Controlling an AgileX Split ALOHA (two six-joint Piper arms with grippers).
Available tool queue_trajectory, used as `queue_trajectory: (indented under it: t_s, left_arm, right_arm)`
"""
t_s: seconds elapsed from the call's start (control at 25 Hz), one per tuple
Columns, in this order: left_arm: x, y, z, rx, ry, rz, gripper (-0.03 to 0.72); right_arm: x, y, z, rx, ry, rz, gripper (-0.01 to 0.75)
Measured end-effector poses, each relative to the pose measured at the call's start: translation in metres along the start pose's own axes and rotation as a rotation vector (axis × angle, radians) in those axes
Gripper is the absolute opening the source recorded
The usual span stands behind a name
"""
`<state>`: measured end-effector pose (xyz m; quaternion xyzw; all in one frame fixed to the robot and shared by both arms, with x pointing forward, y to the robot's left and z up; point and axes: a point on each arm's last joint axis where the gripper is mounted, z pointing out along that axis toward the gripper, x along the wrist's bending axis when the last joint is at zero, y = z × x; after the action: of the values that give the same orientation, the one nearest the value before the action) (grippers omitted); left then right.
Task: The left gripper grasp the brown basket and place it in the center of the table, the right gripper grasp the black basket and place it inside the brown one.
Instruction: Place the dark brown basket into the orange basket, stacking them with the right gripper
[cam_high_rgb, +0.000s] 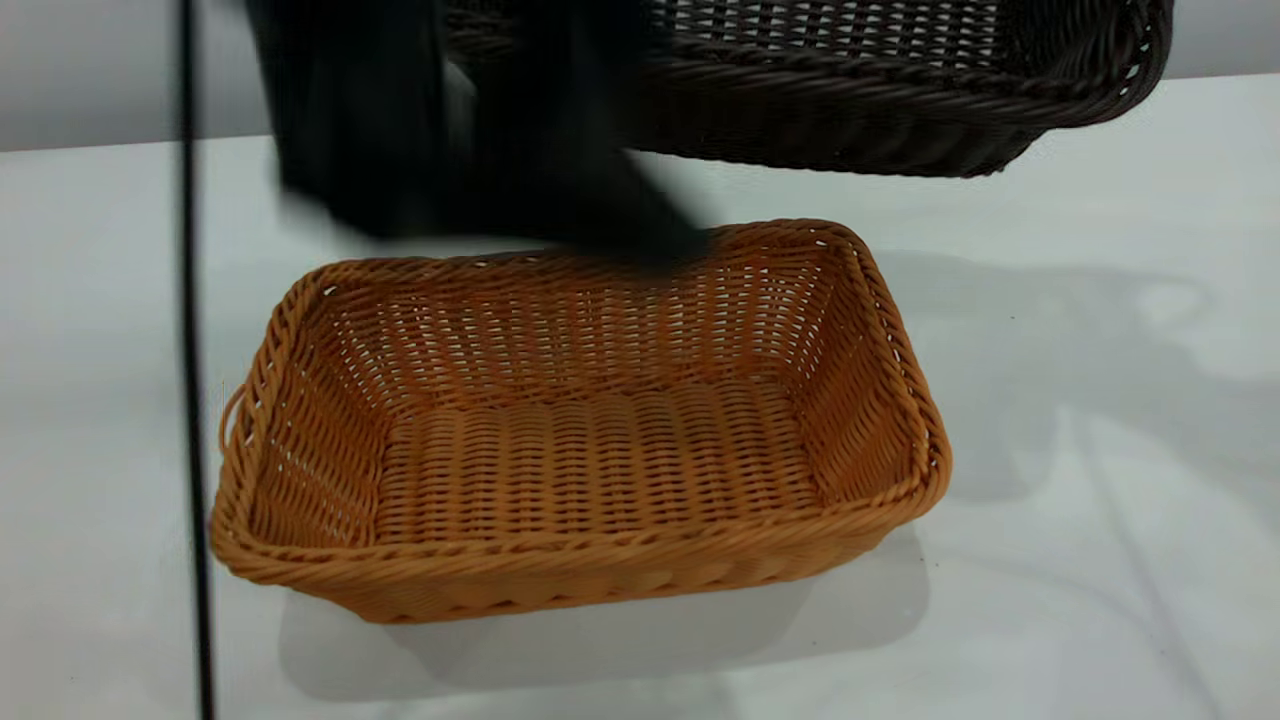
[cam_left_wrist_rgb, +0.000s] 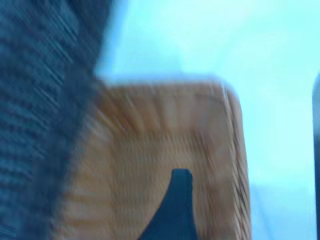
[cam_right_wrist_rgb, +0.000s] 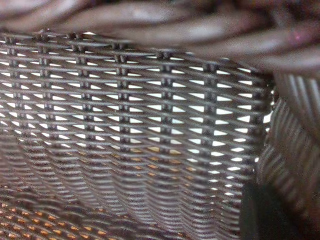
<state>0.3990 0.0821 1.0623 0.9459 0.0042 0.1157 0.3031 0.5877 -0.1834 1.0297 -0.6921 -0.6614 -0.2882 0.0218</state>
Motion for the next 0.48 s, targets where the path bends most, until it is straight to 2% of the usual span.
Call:
queue_trajectory:
  t_s: [0.12, 0.24, 0.48]
  left_arm:
    - [0.005, 0.021, -0.047, -0.148, 0.111, -0.006, 0.657]
    - [0.009, 0.037, -0.087, -0.245, 0.211, 0.023, 0.657]
    - [0.021, 0.048, -0.102, -0.266, 0.31, 0.052, 0.657]
  right_arm:
    - [0.008, 0.001, 0.001, 0.016, 0.018, -0.019, 0.121]
    - [0.02, -0.009, 0.006, 0.095, 0.05, -0.088, 0.121]
    - [0.04, -0.036, 0.033, 0.319, 0.155, -0.179, 0.121]
